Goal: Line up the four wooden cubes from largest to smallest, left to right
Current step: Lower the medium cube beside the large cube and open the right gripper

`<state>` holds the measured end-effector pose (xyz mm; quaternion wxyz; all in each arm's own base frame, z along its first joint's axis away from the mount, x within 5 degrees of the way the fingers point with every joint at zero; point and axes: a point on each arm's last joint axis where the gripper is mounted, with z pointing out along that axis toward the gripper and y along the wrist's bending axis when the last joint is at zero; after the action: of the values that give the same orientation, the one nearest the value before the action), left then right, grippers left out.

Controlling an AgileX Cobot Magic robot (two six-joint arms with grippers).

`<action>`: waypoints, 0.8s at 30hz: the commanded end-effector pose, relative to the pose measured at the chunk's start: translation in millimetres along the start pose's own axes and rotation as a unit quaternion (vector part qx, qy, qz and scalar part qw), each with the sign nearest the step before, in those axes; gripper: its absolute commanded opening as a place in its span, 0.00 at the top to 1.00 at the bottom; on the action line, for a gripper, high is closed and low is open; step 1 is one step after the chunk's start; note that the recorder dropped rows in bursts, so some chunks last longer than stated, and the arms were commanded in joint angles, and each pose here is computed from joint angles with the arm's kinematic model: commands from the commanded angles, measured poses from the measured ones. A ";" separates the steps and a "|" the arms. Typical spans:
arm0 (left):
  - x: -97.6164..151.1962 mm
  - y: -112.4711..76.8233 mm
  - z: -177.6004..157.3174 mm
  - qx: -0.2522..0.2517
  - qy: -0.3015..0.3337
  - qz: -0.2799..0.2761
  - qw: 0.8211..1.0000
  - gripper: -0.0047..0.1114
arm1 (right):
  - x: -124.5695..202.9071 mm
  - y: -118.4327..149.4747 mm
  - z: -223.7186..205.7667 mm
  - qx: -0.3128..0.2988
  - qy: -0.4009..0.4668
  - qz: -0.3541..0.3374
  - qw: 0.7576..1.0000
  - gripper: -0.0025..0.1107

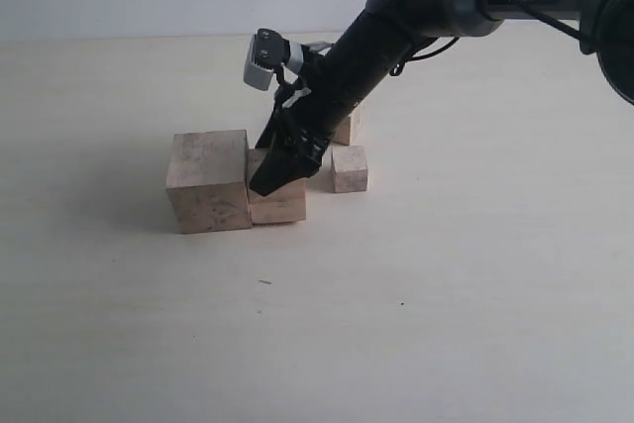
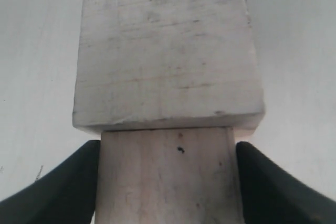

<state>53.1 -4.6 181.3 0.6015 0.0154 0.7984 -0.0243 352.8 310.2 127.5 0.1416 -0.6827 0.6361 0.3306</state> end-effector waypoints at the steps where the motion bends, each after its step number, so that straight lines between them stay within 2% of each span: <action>1: -0.1 -0.1 -0.1 0.001 -0.007 0.002 1.000 0.96 | 1.6 1.0 2.4 -0.011 -0.002 0.007 1.000 0.98; 8: -0.1 -0.1 -0.1 0.001 -0.007 0.002 1.000 0.96 | 3.2 0.8 2.4 -0.010 0.007 0.007 1.000 0.95; 10: -0.1 -0.1 -0.1 0.001 -0.007 0.002 1.000 0.96 | 3.1 0.6 2.4 -0.009 0.007 0.011 1.000 0.86; 11: -0.1 -0.1 -0.1 0.001 -0.007 0.002 1.000 0.96 | 3.1 0.6 2.4 -0.009 0.007 0.011 1.000 0.77; 12: -0.1 -0.1 -0.1 0.001 -0.007 0.002 1.000 0.96 | 2.9 0.6 2.4 -0.009 0.006 0.011 1.000 0.73; 15: -0.1 -0.1 -0.1 0.001 -0.007 0.002 1.000 0.96 | 2.6 0.7 2.4 -0.010 0.004 0.012 1.000 0.45; 17: -0.1 -0.1 -0.1 0.001 -0.007 0.002 1.000 0.96 | 2.6 0.5 2.4 -0.009 0.004 0.012 1.000 0.35; 24: -0.1 -0.1 -0.1 0.001 -0.007 0.002 1.000 0.96 | -8.6 5.1 -11.1 0.003 -0.004 0.007 1.000 0.33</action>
<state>53.1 -4.6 181.3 0.6015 0.0154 0.7984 -0.0243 351.9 309.6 129.1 0.1346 -0.6774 0.6423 0.3326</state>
